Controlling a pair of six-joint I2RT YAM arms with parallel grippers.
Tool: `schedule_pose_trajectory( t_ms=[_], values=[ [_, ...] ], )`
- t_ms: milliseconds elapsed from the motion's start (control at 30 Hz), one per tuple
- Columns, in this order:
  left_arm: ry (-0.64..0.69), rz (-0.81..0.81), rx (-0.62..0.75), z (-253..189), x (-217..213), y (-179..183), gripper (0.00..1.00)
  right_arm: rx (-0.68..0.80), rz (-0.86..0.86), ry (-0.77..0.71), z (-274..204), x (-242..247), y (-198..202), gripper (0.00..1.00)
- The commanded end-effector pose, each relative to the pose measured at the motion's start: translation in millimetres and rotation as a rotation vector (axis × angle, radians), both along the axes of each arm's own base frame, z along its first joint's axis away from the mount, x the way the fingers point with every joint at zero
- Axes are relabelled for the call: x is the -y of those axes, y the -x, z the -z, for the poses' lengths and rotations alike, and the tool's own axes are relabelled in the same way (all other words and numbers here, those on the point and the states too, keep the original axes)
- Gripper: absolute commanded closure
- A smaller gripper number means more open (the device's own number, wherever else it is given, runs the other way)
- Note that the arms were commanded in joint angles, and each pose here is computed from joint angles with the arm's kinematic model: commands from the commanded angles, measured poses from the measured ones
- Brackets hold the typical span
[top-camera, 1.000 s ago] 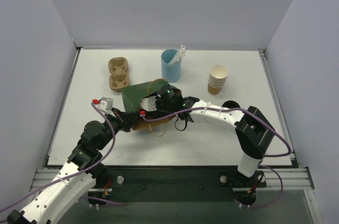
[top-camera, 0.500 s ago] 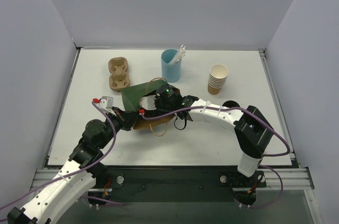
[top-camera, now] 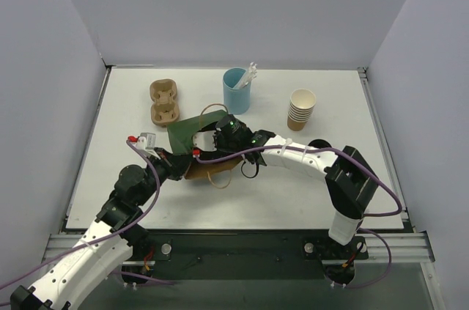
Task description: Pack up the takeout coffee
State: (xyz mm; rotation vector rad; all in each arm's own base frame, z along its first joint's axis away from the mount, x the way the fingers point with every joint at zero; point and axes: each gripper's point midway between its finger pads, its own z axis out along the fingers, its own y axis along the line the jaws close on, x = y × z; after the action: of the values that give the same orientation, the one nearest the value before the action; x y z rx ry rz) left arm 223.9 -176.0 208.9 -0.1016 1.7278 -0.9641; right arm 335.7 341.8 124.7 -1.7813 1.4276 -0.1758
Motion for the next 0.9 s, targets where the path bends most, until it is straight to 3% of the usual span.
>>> schedule_pose_trajectory(
  t_ms=[0,567,867],
  values=[
    [0.047,0.005,0.036,-24,3,-2,1.0,-0.145,-0.006,0.0,16,1,21,0.75],
    [0.062,-0.009,0.0,-19,3,-4,1.0,-0.113,0.086,-0.014,26,-8,8,0.75],
    [0.063,-0.016,-0.017,-20,2,-4,1.0,-0.12,0.137,-0.089,8,-8,3,0.5]
  ],
)
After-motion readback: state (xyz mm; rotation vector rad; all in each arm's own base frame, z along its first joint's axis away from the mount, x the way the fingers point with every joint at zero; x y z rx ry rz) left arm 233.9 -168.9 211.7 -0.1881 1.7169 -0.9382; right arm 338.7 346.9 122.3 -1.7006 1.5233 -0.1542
